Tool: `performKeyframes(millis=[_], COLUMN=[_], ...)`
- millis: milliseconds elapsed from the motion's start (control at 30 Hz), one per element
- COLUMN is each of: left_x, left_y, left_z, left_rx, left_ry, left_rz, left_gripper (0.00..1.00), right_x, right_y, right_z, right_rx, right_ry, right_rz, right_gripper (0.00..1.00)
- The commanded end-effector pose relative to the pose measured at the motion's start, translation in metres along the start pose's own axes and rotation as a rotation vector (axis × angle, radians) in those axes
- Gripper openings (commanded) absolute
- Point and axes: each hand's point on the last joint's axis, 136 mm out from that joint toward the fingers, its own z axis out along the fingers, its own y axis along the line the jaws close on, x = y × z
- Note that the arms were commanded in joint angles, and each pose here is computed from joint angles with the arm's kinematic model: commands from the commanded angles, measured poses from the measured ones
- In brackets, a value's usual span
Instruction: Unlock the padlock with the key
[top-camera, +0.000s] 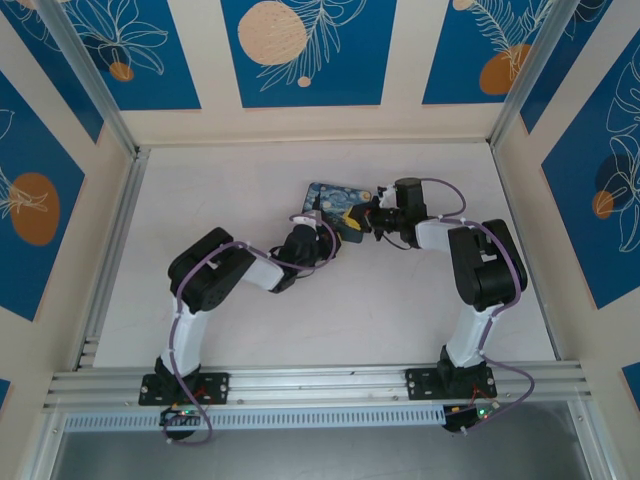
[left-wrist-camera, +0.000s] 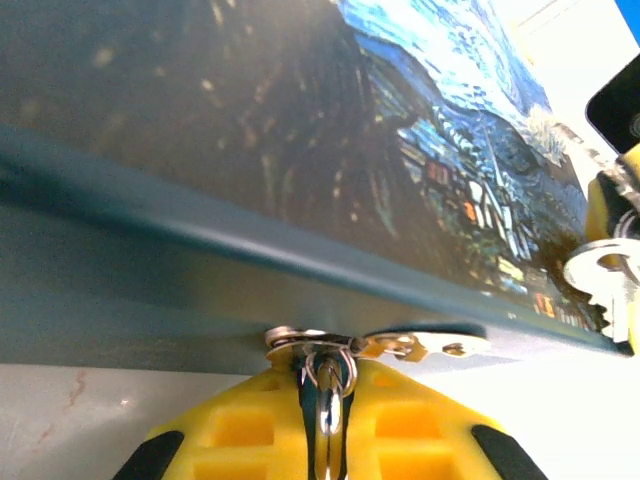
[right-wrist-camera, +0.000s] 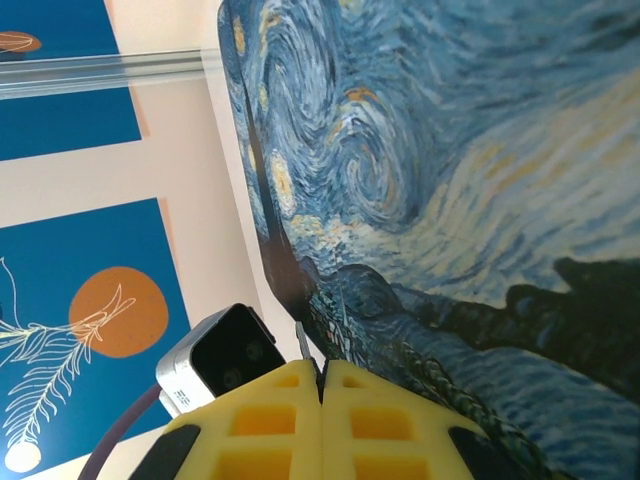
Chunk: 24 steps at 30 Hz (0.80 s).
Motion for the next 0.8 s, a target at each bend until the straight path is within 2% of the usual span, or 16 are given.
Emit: performKeyframes(millis=[0,133,300,500,767], left_x=[0.004,0.002,-0.005,-0.013,-0.028], left_y=[-0.005,-0.016,-0.028,-0.044,-0.052], left_z=[-0.007,-0.018,-0.033,-0.046,-0.052], left_rx=[-0.026,-0.026,-0.028,-0.003,0.039], left_ry=[0.055,0.111,0.163,0.238,0.263], left_rz=[0.003,0.007,-0.018,-0.077,-0.181], left_gripper=[0.00,0.00,0.00,0.00,0.00], right_x=[-0.008,-0.011,0.007,0.041,0.082], right_y=[0.025,0.050,0.065,0.058,0.026], right_z=[-0.009,-0.030,-0.050,-0.073,-0.098], right_rx=[-0.052,-0.095,-0.128,-0.132,-0.076], right_ry=[-0.009,-0.046,-0.043,-0.031,-0.053], right_rz=[-0.022,-0.054,-0.084,-0.096,-0.077], right_gripper=[0.00,0.00,0.00,0.00,0.00])
